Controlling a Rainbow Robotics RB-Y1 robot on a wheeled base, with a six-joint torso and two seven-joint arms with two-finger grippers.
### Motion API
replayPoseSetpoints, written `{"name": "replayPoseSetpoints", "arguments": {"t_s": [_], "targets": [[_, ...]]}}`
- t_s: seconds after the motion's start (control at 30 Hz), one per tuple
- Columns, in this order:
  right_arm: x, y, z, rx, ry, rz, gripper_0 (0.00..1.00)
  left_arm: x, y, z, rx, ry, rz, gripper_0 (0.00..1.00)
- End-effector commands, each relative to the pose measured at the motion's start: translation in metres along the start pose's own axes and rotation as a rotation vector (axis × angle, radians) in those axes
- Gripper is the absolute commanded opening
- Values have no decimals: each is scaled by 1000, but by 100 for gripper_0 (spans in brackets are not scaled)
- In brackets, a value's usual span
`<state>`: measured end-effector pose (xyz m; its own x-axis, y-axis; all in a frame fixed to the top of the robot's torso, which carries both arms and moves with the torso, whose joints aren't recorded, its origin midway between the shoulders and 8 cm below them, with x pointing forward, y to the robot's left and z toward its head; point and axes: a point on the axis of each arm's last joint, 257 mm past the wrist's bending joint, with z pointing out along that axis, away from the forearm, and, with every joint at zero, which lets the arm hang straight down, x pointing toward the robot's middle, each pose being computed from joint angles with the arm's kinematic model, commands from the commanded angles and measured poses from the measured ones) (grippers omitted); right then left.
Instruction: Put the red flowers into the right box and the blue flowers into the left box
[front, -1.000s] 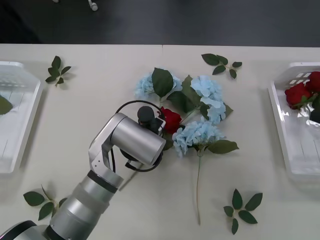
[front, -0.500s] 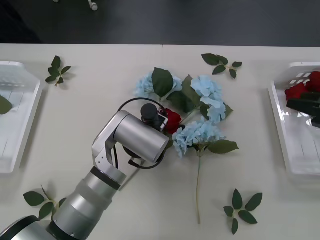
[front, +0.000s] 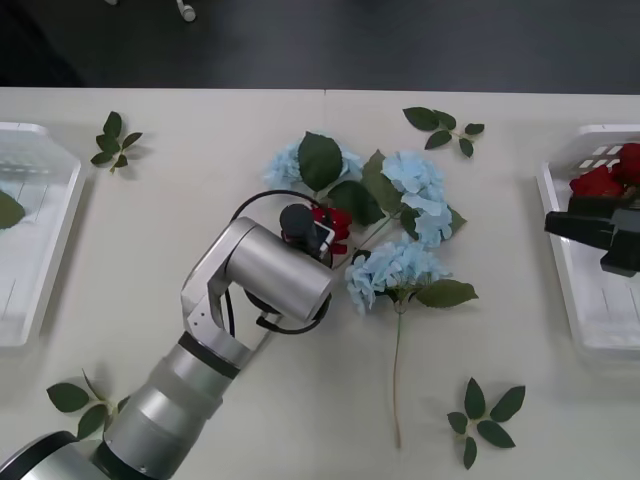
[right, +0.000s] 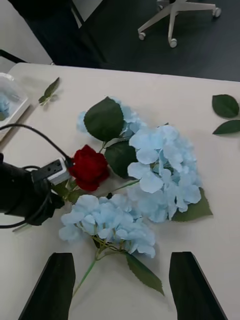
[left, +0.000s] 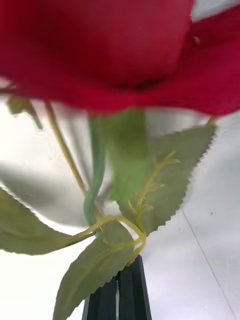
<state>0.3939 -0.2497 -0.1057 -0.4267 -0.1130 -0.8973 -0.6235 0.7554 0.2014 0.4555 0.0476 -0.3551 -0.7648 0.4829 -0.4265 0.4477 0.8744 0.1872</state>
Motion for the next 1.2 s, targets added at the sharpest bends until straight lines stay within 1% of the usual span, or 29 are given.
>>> {"name": "replayPoseSetpoints", "arguments": {"t_s": [0.03,0.27,0.47,0.57,0.63,0.8,0.97,1.03,1.1,1.2], "targets": [[5,17,2,-32,27,-30,55,-31,11,-30,9,-121,-31,0],[8,28,5,-53,35,-33,55,-38,26,-62,50,-216,-38,0],[7,37,6,-69,34,-44,55,-49,31,-88,103,-331,-26,0],[7,39,6,-74,34,-45,55,-57,32,-105,157,-409,-54,0],[7,39,7,-73,33,-45,55,-66,32,-122,208,-487,-82,0],[7,40,6,-75,35,-49,55,-78,32,-156,290,-635,-72,0],[7,42,7,-79,35,-51,55,-88,33,-184,354,-730,-57,0],[6,45,7,-83,33,-54,55,-91,34,-200,418,-776,-57,0],[5,51,7,-97,30,-52,55,-92,35,-220,489,-835,-35,0],[5,62,7,-118,29,-65,55,-90,41,-240,533,-910,7,0]]}}
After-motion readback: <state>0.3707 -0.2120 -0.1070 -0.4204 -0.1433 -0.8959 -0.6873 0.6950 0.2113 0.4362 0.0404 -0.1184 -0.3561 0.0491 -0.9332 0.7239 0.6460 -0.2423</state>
